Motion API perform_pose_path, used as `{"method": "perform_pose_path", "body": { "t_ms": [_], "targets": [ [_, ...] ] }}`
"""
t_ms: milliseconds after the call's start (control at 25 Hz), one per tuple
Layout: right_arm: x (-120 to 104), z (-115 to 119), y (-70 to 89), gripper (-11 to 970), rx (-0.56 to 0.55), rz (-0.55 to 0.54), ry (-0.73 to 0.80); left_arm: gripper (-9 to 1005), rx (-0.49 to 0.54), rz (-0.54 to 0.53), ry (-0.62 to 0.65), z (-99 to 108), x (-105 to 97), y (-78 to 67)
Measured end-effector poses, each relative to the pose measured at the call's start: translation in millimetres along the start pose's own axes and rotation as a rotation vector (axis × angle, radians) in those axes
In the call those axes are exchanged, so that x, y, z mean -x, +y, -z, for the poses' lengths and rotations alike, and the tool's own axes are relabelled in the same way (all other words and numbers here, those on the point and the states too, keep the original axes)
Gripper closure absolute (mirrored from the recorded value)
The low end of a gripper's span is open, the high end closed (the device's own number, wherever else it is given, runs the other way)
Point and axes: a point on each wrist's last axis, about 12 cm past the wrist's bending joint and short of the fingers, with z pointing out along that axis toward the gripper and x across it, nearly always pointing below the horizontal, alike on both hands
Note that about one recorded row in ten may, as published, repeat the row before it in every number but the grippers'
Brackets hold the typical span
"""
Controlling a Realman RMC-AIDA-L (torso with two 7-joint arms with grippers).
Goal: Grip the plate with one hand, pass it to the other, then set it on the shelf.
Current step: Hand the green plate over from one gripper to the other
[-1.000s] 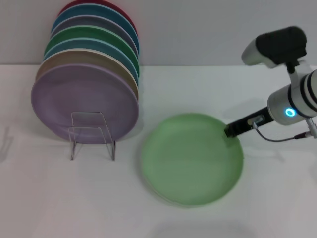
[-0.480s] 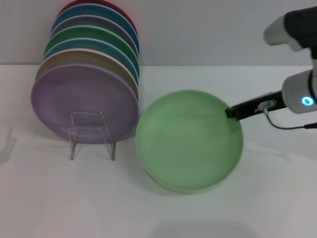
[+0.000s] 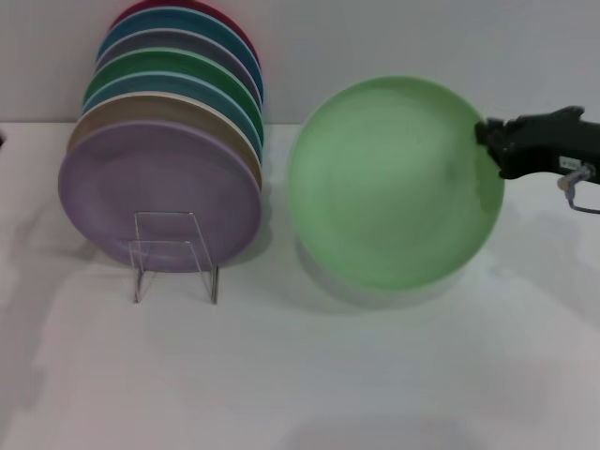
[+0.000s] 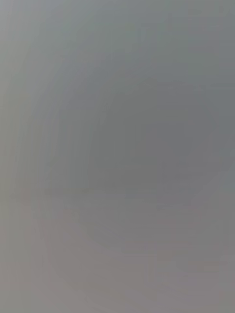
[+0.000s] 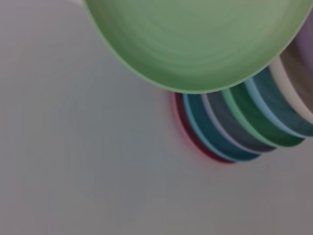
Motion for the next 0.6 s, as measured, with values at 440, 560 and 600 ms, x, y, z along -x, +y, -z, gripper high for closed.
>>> {"method": "perform_pose_path", "body": {
  "t_ms": [440,560,600],
  "targets": [
    [-14,5,1.1,940,-0.175,0.099,-0.134,159,-0.25,-0.361,0.182,-83,71,-68.5],
    [-15,4,1.1,941,-0.203,0.117,-0.15,159,-0.257,-0.411,0.139,-88,91,-91.2],
    [-15,3,1.4,941,-0.208,0.122,-0.155,159,-0.266,-0.384,0.116,-90,102,-97.8]
  ]
}}
